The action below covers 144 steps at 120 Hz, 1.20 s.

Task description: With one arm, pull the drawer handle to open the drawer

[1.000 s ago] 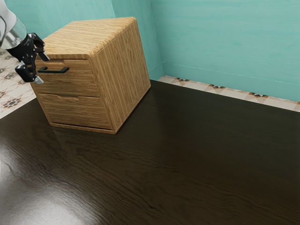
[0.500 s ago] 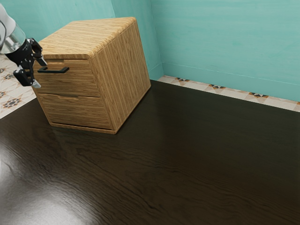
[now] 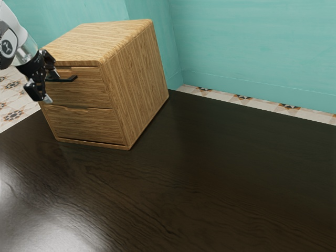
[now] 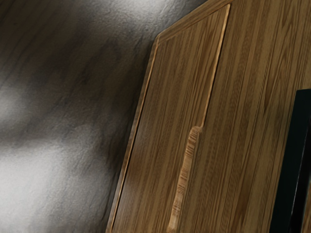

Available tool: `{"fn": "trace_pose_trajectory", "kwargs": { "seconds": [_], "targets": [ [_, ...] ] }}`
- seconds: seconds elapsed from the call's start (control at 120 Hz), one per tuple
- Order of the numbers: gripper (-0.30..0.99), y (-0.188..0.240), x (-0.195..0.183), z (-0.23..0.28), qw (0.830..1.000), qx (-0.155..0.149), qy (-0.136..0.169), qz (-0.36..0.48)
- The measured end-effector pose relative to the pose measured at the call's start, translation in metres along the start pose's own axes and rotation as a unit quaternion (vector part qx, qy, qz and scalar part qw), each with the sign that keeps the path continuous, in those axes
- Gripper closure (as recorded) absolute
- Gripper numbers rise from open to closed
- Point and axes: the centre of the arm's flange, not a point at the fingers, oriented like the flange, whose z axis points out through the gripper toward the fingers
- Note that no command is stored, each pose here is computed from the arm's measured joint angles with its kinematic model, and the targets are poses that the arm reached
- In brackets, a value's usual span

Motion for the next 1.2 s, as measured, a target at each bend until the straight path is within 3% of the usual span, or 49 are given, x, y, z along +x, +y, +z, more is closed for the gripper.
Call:
{"fn": "trace_pose_trajectory", "kwargs": {
  "seconds": [0.492,0.675,0.958,1.2],
  "targets": [
    [0.00,0.013,-0.001,0.013,1.000,-0.008,0.002,0.005],
    [0.01,0.015,-0.019,0.000,1.000,-0.024,-0.001,0.013],
    [0.01,0.019,-0.023,-0.003,0.998,-0.047,0.023,0.028],
    [0.01,0.005,-0.034,-0.044,0.997,-0.068,0.023,0.041]
  ]
}}
